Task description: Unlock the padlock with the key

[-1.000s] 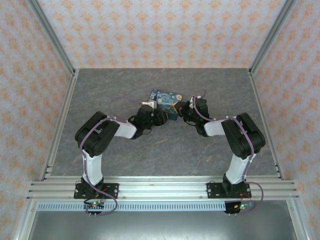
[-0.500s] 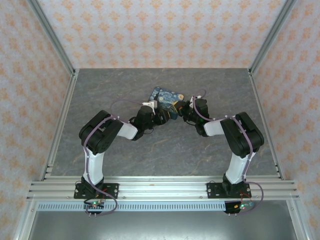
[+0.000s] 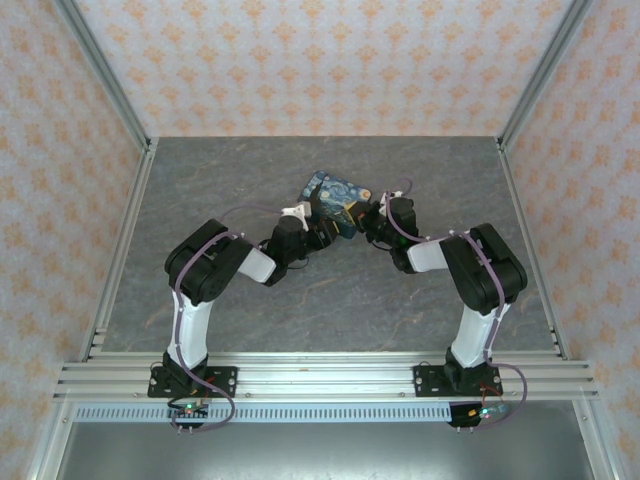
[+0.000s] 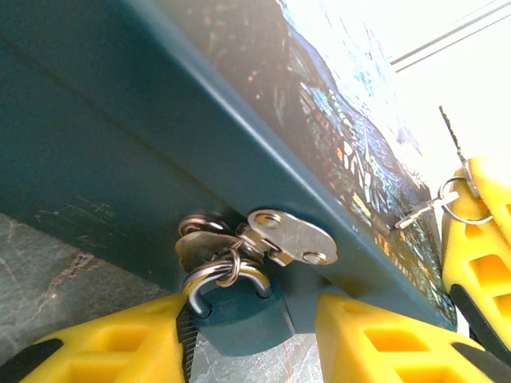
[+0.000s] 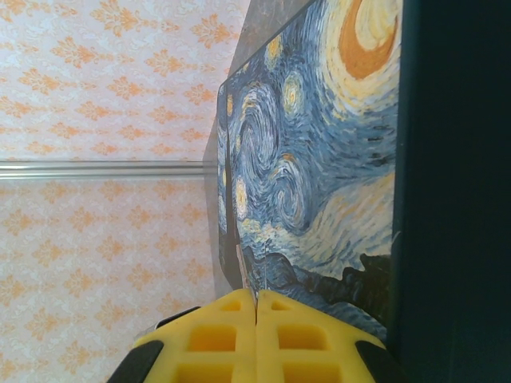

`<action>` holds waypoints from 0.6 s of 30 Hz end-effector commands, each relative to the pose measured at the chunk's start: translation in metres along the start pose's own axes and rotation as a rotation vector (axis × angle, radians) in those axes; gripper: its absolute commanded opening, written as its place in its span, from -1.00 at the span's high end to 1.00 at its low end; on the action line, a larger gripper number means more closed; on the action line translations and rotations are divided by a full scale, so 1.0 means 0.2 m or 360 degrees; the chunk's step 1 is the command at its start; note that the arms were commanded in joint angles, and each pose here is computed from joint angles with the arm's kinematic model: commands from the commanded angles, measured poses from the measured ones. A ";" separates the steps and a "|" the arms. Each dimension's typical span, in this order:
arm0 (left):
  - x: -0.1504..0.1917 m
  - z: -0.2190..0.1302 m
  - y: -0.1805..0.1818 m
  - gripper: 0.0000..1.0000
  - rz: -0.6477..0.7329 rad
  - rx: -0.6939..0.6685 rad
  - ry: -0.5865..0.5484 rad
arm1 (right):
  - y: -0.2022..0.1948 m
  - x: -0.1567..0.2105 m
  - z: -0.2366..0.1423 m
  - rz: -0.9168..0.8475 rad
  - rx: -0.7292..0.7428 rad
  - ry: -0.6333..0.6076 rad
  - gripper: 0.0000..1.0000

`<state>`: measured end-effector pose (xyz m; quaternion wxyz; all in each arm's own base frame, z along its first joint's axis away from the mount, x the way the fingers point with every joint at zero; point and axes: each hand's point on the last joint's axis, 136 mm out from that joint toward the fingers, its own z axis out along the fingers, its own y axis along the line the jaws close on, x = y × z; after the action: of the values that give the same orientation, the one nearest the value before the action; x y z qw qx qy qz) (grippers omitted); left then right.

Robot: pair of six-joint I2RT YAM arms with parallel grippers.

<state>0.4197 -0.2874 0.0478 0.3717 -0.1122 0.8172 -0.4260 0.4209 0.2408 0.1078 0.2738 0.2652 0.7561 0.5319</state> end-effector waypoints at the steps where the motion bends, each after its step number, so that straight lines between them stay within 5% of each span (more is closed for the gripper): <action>1: 0.06 0.00 0.05 0.11 -0.0071 -0.0023 0.0024 | -0.22 0.06 0.00 0.0066 0.0192 0.0054 1.00; 18: -0.02 -0.03 -0.02 0.09 -0.0229 0.0124 -0.0109 | -0.23 0.06 0.01 0.0071 0.0196 0.0063 1.00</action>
<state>0.4184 -0.2851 0.0518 0.3668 -0.1568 0.7915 -0.4630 0.4216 0.2420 0.1077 0.2751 0.2617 0.7540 0.5360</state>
